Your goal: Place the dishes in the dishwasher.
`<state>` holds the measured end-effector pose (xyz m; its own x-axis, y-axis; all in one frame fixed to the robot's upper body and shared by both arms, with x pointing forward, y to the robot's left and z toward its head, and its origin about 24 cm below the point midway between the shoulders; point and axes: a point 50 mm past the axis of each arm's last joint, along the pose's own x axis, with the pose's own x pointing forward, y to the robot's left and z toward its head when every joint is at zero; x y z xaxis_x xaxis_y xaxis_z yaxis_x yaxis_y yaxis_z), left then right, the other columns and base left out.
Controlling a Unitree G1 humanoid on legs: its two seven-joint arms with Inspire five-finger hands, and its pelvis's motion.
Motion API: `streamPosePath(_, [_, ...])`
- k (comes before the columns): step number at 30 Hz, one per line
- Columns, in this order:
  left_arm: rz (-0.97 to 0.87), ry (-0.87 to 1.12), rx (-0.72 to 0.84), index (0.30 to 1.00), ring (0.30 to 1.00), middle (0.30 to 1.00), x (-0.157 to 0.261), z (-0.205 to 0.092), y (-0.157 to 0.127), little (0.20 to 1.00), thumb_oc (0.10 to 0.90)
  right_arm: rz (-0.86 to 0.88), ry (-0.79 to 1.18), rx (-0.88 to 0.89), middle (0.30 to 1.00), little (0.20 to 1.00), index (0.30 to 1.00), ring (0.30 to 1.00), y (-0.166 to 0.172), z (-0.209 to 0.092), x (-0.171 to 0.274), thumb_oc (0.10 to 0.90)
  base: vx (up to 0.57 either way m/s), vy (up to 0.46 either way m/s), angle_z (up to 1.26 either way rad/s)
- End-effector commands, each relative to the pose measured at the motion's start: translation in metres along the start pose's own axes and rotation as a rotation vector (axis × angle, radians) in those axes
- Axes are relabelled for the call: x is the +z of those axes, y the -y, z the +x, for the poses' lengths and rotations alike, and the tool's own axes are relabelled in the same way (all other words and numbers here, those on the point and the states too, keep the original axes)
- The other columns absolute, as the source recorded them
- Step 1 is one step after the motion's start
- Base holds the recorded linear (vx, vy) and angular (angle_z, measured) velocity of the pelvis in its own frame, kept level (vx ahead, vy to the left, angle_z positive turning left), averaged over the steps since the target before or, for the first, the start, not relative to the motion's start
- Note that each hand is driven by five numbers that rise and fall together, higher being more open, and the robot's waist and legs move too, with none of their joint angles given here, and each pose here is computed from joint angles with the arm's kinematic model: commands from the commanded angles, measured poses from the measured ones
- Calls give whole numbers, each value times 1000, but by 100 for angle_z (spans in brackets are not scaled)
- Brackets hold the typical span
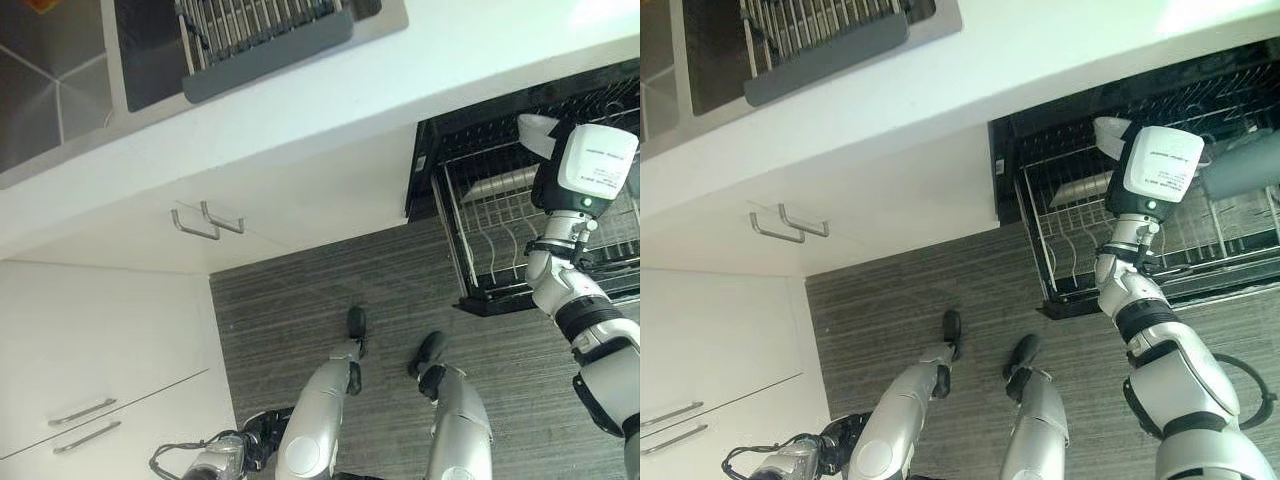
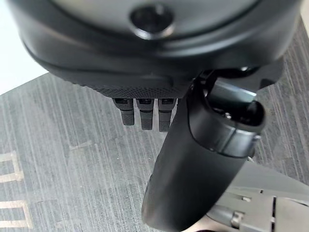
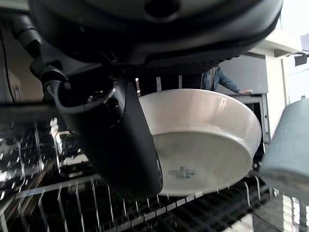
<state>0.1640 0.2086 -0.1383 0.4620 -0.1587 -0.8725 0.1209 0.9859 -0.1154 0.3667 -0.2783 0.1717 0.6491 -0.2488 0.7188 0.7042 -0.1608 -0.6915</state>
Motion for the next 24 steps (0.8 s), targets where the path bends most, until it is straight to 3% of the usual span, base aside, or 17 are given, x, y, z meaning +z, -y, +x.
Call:
streamPosePath(1, [-38,84,-74,900,900,900,10,0,8,900,800,-101,22,-252,300,300,300,300,45,51,-3,400,-41,29,5])
streamPosePath(8, [-21,113,-100,900,900,900,20,3,19,900,800,-162,-4,-192,300,300,300,300,35,46,0,400,-15,18,1])
streamPosePath(16, [-15,128,-117,900,900,900,21,3,26,900,800,-116,-21,-106,300,300,300,300,18,32,11,400,13,11,5])
streamPosePath(17, [-15,131,-120,900,900,900,21,3,28,900,800,-92,-23,-74,533,533,533,533,16,32,13,555,23,8,7])
streamPosePath(18, [-15,131,-124,900,900,900,22,3,30,900,800,-53,-39,-23,900,900,900,900,11,29,16,800,24,7,5])
streamPosePath(21, [-17,127,-126,900,900,900,23,3,32,900,800,-20,-42,6,900,900,900,900,7,26,18,800,12,2,5])
streamPosePath(24, [-11,124,-131,900,900,900,21,3,33,900,800,125,-78,61,900,900,900,900,3,25,27,800,0,0,0])
